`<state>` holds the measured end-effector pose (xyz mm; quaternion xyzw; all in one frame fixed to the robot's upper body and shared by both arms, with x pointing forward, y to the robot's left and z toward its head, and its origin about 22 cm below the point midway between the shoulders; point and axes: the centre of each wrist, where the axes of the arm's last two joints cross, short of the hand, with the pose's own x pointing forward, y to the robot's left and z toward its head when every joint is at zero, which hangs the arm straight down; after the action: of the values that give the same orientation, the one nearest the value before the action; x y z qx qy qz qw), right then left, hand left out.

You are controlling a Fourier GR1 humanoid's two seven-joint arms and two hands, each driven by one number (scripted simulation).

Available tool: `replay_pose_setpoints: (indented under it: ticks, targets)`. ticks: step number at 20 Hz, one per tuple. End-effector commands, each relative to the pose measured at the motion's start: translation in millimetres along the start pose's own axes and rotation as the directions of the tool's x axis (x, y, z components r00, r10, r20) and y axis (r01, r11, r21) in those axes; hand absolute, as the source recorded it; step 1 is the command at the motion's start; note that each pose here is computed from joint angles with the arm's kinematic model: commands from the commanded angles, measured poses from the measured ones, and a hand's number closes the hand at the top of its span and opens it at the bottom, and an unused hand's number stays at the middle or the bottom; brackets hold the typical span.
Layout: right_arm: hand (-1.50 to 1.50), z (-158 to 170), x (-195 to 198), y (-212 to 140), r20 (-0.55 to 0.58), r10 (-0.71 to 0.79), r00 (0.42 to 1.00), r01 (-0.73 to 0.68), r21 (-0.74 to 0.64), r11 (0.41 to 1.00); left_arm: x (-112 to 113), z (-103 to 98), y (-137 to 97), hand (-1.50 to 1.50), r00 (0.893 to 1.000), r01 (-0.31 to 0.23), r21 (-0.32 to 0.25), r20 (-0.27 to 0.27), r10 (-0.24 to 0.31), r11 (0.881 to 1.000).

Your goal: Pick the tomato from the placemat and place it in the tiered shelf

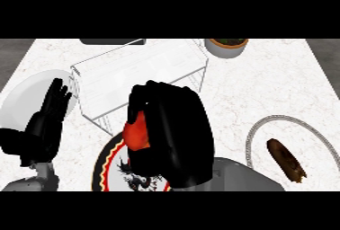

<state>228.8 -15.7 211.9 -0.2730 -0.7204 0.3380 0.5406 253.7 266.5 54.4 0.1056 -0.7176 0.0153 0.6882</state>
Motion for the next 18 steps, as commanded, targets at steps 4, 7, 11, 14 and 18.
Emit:
replay_pose_setpoints:
  ticks: [4, 7, 11, 14, 18]
  targets:
    - [1.50, -53.4, -8.6, 5.8, -0.078, -0.059, 0.995, 0.054, -0.068, 0.996, 2.4, -9.6, -4.5, 0.00, 1.000, -0.017, -0.005, -0.003, 0.017, 1.000]
    - [1.50, -68.1, -16.4, 27.1, -0.089, -0.070, 0.994, 0.062, -0.093, 0.994, -2.1, -12.4, -15.8, 0.00, 1.000, 0.003, 0.007, 0.006, -0.003, 1.000]
    - [1.50, -81.7, -30.1, 46.6, -0.071, -0.074, 0.995, 0.066, -0.114, 0.991, -8.9, -5.5, 5.4, 0.00, 1.000, -0.002, -0.002, 0.006, 0.002, 1.000]
    - [1.50, -97.7, -31.6, 47.4, -0.071, -0.095, 0.993, 0.085, -0.139, 0.987, -4.2, 11.7, -2.2, 0.00, 1.000, 0.010, 0.001, 0.013, -0.010, 1.000]
    - [1.50, -114.2, -54.9, 66.5, -0.056, -0.104, 0.993, 0.093, -0.159, 0.983, 13.3, -4.1, 4.4, 0.00, 1.000, 0.009, -0.022, 0.005, -0.009, 1.000]
